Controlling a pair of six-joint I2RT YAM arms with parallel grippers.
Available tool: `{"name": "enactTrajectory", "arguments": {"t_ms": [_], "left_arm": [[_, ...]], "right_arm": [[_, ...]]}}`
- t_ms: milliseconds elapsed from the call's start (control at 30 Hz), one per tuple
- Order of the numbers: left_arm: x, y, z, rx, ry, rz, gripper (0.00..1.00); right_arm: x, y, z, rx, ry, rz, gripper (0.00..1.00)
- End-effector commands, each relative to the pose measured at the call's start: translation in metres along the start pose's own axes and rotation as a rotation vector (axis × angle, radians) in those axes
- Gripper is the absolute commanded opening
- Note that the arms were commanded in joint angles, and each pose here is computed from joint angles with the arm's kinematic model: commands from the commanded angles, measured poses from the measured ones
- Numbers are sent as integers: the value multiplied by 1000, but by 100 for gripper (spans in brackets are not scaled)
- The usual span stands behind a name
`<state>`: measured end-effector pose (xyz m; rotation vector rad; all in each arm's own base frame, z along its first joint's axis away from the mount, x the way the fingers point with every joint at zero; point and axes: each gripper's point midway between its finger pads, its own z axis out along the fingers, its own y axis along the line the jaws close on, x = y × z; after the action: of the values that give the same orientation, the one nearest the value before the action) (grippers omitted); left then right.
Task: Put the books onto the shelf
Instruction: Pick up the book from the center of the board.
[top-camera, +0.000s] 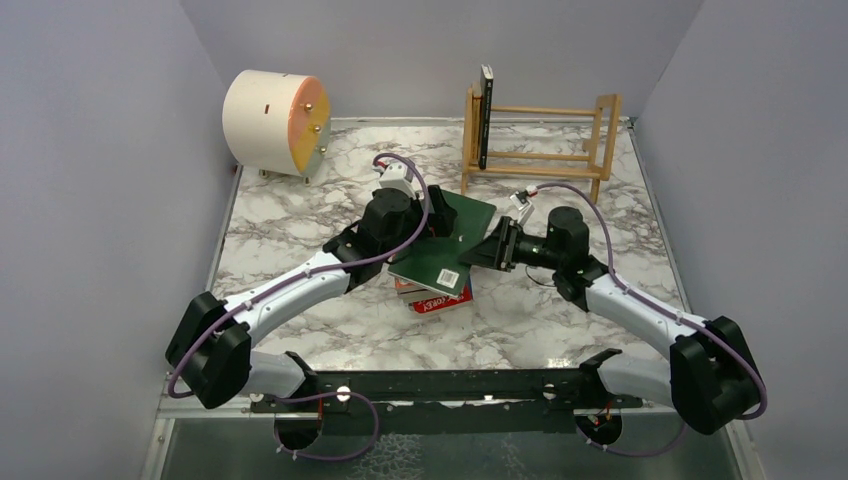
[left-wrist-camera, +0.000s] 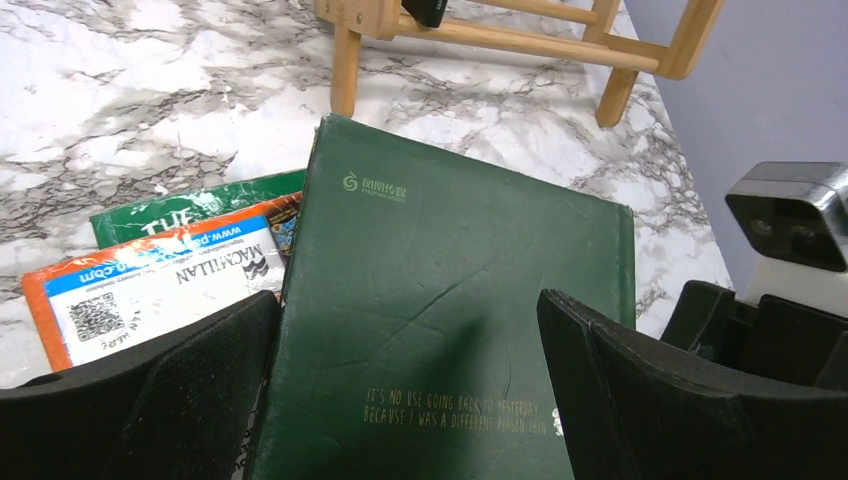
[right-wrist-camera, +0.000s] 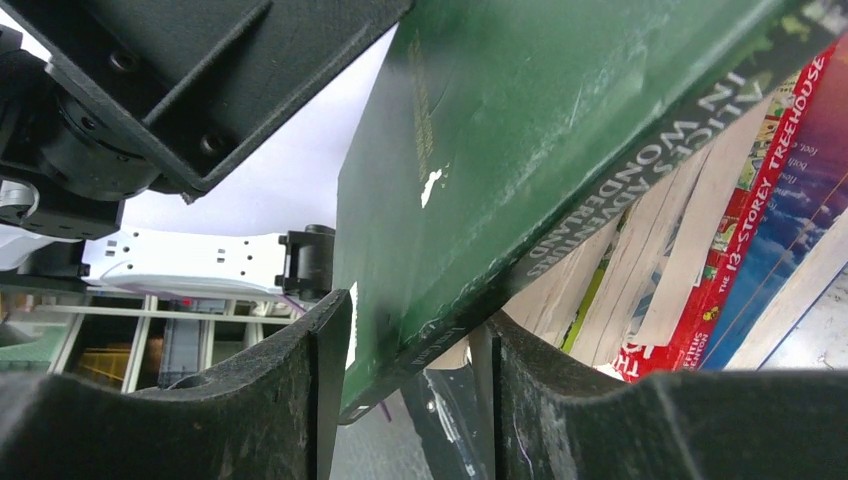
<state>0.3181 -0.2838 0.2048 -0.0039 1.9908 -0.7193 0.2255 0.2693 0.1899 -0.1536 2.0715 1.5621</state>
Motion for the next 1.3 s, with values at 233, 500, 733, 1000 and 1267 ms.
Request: {"name": "enactTrajectory", "arguments": {"t_ms": [233, 500, 733, 1000, 1267], "left_arm": [[13, -38, 2, 152, 29, -40, 99], [19, -47, 3, 176, 40, -40, 99], [-2, -44, -3, 139, -15, 14, 99], [-70, -16, -34, -94, -175, 179, 99], [-121, 27, -112, -269, -390, 142, 99]], "right_arm": [[2, 5, 2, -59, -7, 6, 43], [-1, 6, 2, -72, -41, 18, 34], [-9, 15, -4, -66, -86, 5, 16], [-25, 32, -14, -59, -159, -61, 3], [-76, 63, -34, 50, -329, -237, 1]]}}
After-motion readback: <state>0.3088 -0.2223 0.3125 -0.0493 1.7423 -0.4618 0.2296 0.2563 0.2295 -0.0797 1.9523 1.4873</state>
